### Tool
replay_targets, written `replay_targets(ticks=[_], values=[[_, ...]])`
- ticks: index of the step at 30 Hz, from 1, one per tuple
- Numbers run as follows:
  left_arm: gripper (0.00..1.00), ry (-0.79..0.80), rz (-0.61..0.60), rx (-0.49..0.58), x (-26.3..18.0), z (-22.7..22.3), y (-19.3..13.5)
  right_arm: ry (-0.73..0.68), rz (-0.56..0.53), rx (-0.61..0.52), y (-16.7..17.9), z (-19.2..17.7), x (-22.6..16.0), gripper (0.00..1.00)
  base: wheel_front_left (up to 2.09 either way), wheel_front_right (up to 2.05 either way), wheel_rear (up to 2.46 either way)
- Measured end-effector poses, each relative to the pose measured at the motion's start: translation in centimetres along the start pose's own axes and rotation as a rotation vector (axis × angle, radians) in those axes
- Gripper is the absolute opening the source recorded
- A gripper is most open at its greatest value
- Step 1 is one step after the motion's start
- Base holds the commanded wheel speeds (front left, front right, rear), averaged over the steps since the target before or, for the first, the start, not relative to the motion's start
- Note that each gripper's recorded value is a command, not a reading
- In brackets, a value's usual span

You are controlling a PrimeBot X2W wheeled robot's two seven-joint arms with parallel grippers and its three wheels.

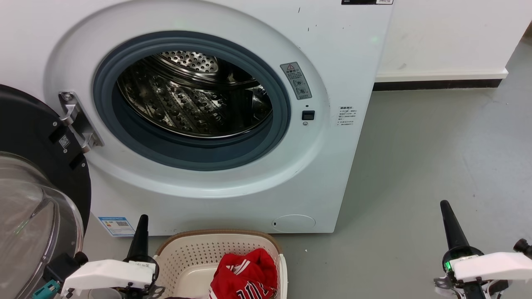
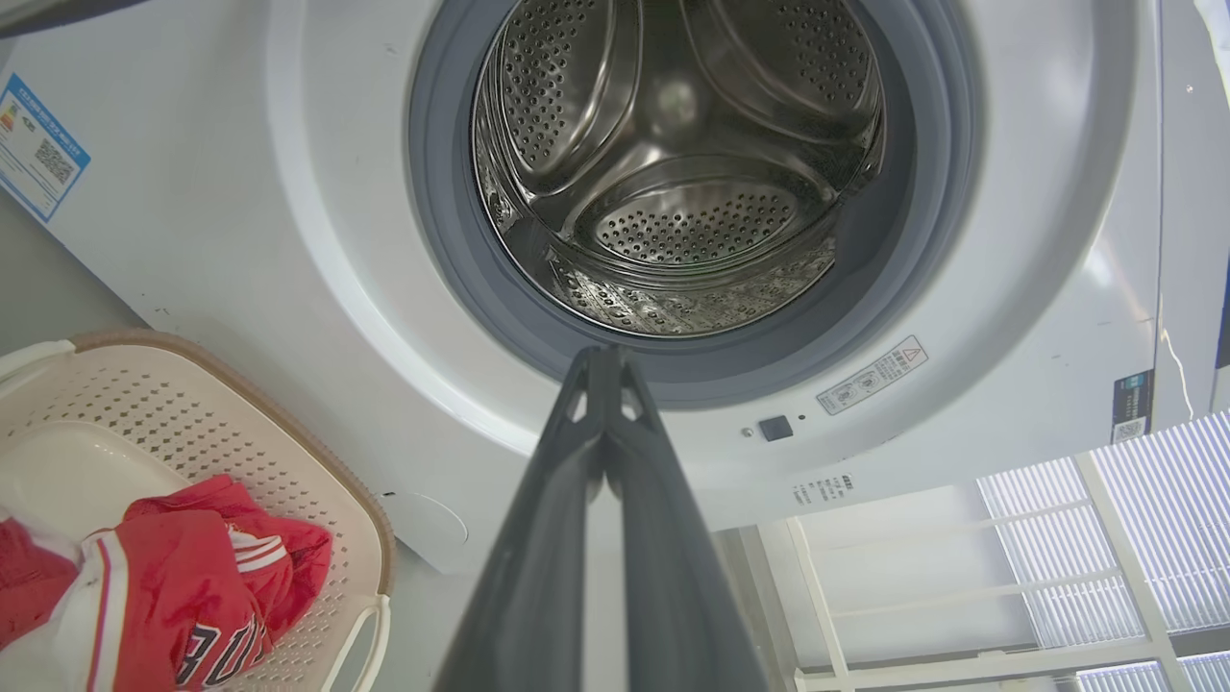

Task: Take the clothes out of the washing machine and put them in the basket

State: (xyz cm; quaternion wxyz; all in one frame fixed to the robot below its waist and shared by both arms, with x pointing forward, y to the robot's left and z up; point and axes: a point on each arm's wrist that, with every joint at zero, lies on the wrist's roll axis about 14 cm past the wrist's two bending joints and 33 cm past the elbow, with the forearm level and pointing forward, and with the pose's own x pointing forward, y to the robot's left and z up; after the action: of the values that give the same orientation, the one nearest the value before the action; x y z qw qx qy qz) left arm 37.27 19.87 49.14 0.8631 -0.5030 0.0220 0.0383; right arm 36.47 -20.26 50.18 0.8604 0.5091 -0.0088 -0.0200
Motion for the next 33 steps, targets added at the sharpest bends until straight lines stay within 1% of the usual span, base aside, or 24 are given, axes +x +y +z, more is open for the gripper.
replay_targets(ticks=[16,33], values=[[0.0,0.014,-0.015,-0.166,0.4,0.1,-0.2,0.015,-0.003,0.159,0.1,0.0,0.8,0.0,0.0,0.0,0.0],[0.0,0.023,-0.034,-0.319,0.8,0.2,-0.5,0.029,-0.005,0.308,0.1,-0.2,1.3,0.0,0.0,0.0,0.0]])
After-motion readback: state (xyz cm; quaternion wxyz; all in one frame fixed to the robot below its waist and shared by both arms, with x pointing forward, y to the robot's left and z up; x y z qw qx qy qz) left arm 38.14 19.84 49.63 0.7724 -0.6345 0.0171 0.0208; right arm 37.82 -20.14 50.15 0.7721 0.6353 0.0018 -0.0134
